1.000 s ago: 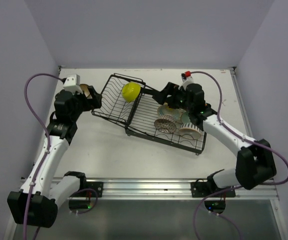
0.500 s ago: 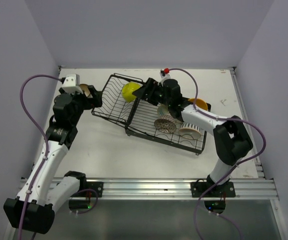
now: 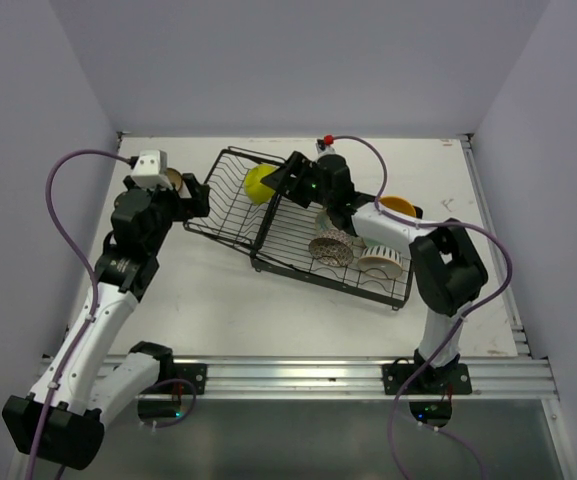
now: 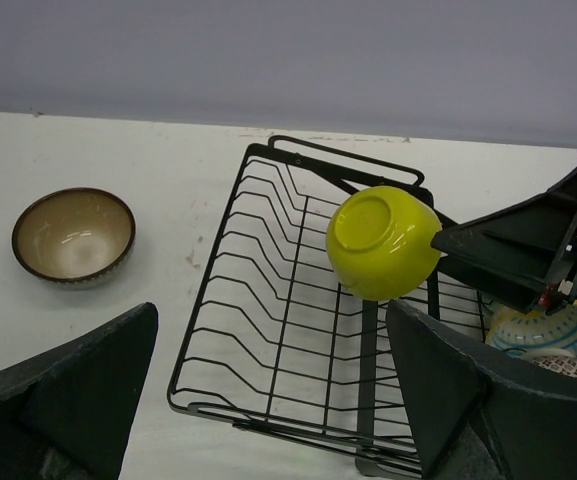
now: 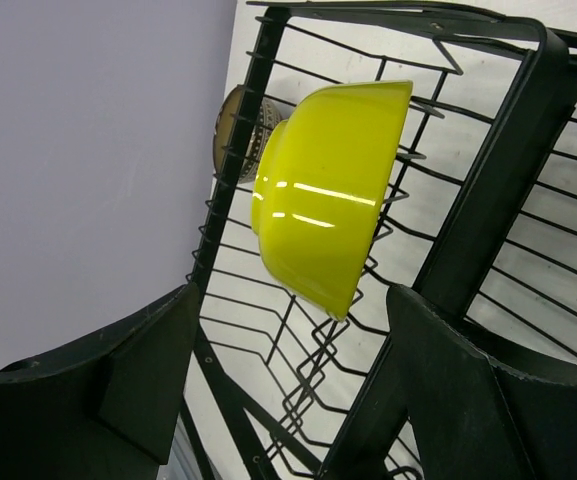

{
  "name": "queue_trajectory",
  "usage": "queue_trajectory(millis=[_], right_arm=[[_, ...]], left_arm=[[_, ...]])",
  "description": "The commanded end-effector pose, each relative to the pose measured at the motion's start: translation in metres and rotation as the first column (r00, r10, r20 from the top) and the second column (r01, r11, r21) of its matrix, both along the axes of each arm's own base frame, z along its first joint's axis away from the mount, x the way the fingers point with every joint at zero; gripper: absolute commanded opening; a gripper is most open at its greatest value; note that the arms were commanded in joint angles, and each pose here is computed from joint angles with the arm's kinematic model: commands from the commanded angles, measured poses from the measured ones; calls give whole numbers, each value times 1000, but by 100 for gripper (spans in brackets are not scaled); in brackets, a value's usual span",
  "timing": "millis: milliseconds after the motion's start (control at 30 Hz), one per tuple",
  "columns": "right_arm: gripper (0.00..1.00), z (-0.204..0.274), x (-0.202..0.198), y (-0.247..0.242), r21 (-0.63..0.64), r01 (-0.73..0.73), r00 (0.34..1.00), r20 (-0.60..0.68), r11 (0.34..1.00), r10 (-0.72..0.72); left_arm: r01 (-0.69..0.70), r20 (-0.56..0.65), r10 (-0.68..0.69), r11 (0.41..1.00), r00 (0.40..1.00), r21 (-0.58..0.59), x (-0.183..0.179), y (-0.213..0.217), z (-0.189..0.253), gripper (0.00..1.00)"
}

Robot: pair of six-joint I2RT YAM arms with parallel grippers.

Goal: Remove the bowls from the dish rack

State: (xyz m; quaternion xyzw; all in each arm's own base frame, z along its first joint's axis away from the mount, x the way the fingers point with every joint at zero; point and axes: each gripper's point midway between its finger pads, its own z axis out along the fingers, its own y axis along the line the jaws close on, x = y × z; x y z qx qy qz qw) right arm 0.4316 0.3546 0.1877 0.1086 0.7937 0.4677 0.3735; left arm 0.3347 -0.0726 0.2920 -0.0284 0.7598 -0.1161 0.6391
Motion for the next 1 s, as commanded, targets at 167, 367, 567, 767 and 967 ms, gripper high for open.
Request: queue_trajectory(millis=[167,367,567,767,967], right_arm=[[79,28,20,11,74,15,997,72,997,-21],[77,26,27,18,105,9,998,67,994,-16],[73,30,28,21,129,1,997,76,992,-10],[72,32,26,18,125,7,997,81,992,-17],[72,31,27,20,123,3,997,75,992,-12]], left_arm=[[-28,56,26,999,998,35,0,1,22,100],[-21,51,19,999,999,45,-1,-1,21,100],[-13,53,11,999,999,46,-1,-4,22,100],[-10,55,7,999,998,47,-2,-5,23,100],[-11,55,8,999,998,51,-2,-5,23,100]])
